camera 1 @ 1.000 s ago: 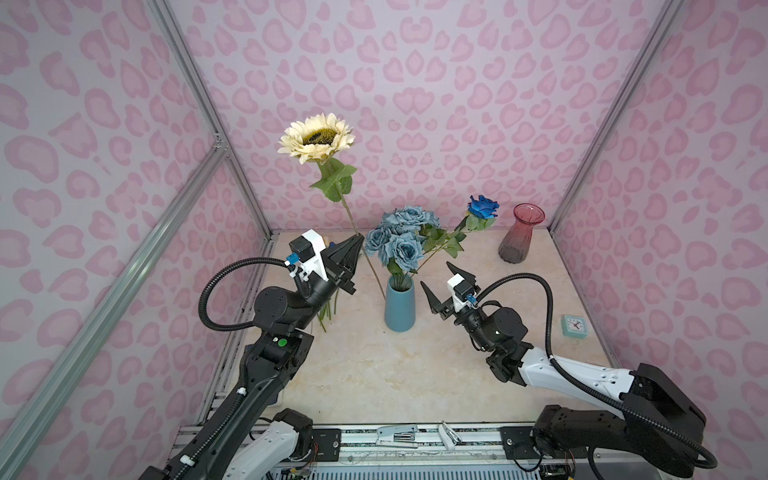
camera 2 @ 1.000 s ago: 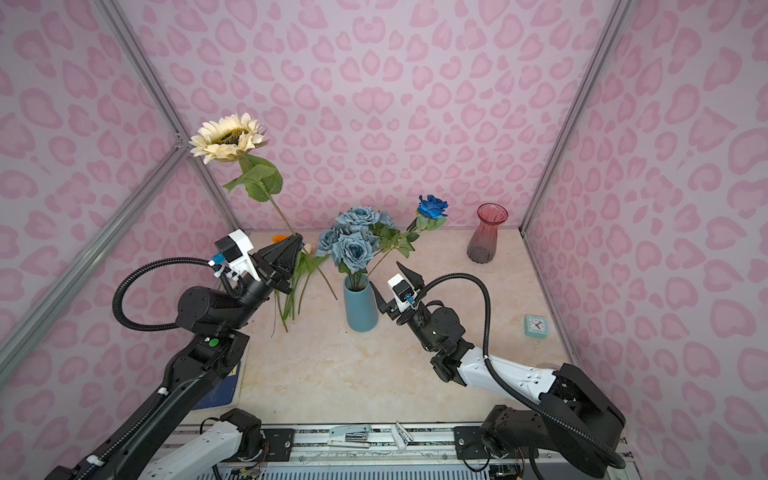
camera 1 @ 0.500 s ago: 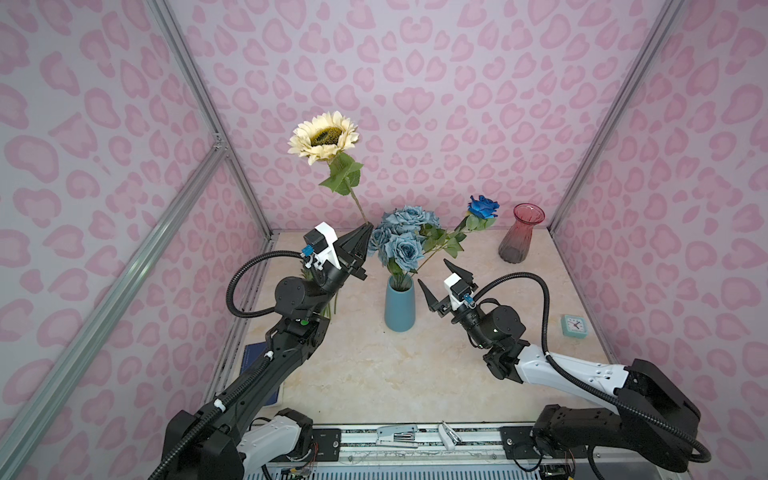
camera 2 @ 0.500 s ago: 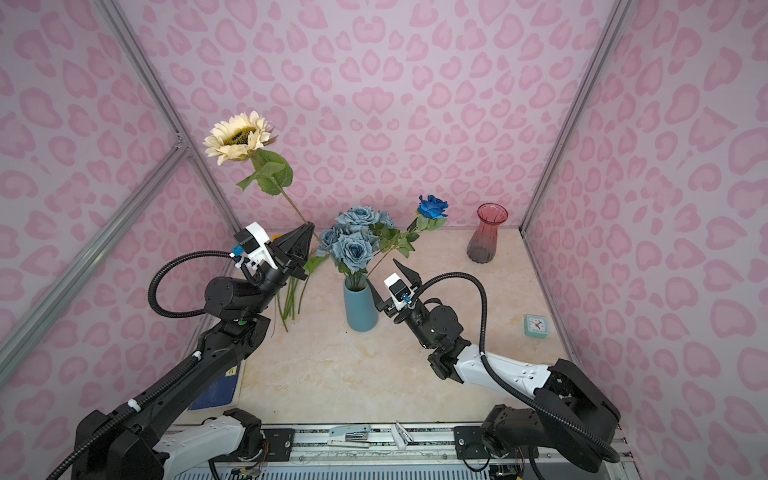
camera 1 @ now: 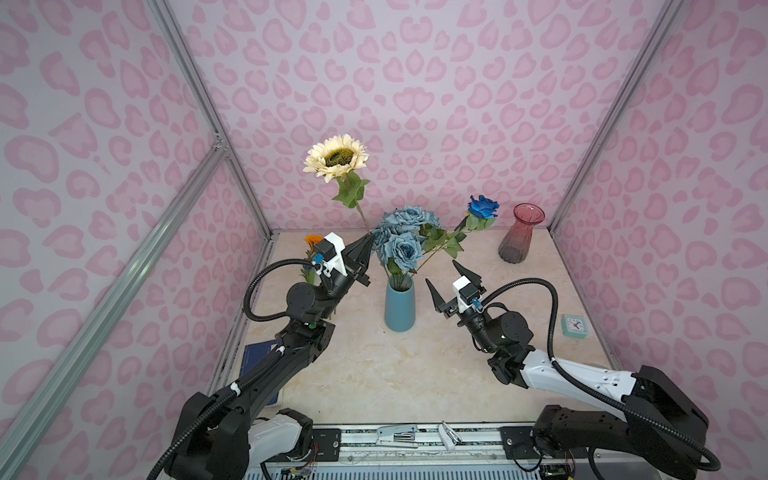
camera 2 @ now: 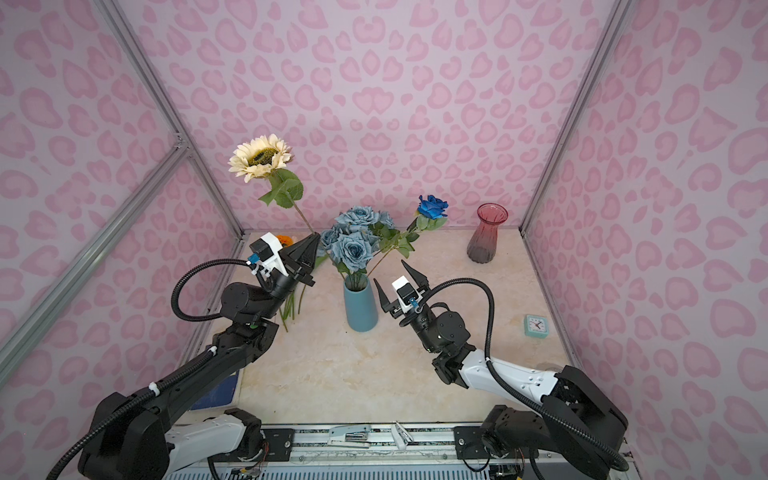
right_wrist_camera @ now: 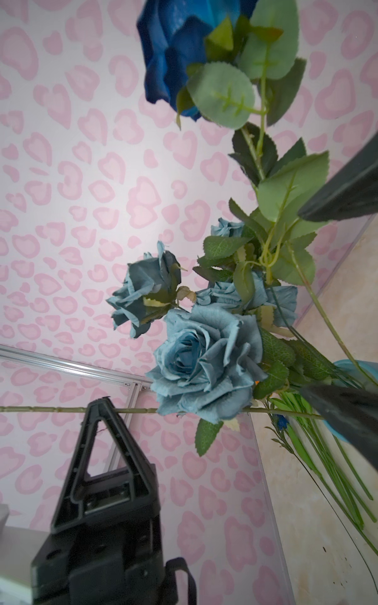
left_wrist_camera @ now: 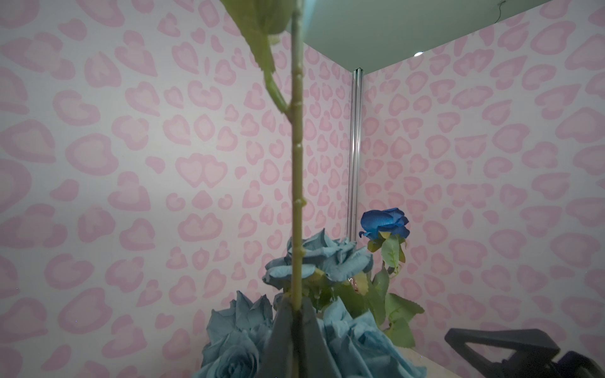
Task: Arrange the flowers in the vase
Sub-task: 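Carry the sunflower toward the teal vase with the left gripper, then lower the sunflower stem into the teal vase with the left gripper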
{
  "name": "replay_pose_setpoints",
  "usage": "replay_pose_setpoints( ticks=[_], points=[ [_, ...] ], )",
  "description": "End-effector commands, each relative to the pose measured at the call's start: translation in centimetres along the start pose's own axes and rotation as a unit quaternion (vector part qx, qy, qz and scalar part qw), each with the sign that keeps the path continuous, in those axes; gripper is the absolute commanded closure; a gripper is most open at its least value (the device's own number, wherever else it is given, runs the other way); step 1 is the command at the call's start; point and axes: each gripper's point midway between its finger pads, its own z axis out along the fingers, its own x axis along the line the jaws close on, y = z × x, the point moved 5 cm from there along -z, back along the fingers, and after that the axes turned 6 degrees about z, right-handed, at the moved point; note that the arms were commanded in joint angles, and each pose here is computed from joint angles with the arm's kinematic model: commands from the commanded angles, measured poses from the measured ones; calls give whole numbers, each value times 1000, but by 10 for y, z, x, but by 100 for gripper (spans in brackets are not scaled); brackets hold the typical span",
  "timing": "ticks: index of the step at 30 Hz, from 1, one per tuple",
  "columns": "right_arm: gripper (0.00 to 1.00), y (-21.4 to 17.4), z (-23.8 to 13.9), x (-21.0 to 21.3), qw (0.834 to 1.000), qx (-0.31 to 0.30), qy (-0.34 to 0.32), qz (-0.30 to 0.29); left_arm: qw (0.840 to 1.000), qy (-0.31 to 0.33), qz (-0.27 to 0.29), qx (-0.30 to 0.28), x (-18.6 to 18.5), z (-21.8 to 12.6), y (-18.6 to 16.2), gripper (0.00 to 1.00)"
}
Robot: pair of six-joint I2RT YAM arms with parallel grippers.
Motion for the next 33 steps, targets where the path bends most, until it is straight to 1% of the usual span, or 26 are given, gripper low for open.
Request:
replay_pose_setpoints(
  ticks=[1, 6, 12, 23, 29, 33],
  points=[
    [23, 4, -4, -3, 1000, -11, -10, 2, 999, 9, -1, -32, 1, -4, 5, 100],
    [23, -2, -3, -3, 1000, 2, -14, 0, 1000, 8, -5, -18, 1, -5, -7, 100],
    [23, -3, 1, -3, 1000, -2, -16, -3, 1000, 7, -4, 1, 0, -9, -19, 100],
    [23, -7, 8, -1, 1000, -5, -18, -2, 999, 3, -29, 42, -3, -15, -47, 100],
    [23, -6, 9, -2, 1000, -9, -18, -3, 998, -1, -35, 53, -6, -15, -55, 98],
    [23, -7, 6, -2, 1000, -10, -21, -1, 997, -16, -36, 66, -13, -14, -60, 98]
  ],
)
